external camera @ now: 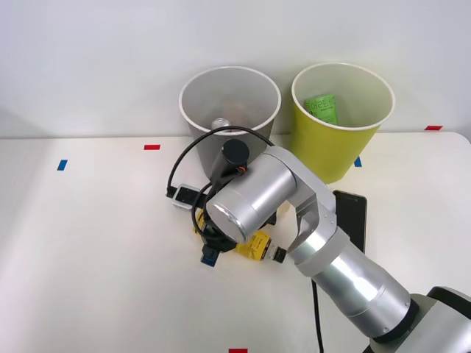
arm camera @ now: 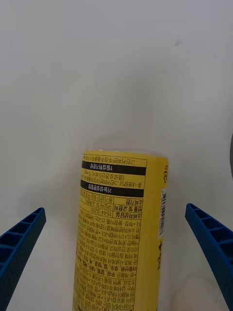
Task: Put cans in the gray bin, plastic bottles in the light green bin
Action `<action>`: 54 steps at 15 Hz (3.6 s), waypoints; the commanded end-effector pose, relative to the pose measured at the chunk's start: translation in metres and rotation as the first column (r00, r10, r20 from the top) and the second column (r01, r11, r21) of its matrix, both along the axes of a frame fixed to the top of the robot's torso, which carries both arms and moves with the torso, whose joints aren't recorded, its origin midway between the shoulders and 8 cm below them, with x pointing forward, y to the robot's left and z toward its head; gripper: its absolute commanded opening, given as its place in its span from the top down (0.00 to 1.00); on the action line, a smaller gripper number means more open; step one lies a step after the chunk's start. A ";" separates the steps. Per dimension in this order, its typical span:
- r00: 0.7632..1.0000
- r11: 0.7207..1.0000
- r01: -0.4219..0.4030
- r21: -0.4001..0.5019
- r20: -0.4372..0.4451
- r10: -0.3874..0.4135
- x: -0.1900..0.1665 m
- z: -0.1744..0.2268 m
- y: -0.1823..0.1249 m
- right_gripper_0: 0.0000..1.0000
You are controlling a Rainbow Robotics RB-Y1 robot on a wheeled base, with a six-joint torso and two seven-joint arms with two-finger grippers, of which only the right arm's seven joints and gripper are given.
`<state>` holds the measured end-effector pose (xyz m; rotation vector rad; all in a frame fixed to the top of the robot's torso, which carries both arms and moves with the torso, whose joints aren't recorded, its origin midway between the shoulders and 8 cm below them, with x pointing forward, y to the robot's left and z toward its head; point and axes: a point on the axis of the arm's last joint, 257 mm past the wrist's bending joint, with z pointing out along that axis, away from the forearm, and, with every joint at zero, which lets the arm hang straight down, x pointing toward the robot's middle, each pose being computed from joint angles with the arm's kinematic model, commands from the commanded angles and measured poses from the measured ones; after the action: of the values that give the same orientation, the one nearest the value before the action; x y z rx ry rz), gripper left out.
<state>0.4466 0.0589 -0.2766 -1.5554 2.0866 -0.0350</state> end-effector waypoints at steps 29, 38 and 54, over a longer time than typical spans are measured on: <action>0.989 0.979 -0.069 0.192 0.143 0.042 0.025 0.056 0.028 1.00; 0.982 0.833 -0.077 0.548 0.188 -0.034 -0.028 0.174 -0.008 1.00; 0.776 0.370 -0.149 0.917 0.340 -0.532 0.039 0.383 -0.184 1.00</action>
<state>0.4795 -0.1114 0.1062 -0.4454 1.2758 0.4630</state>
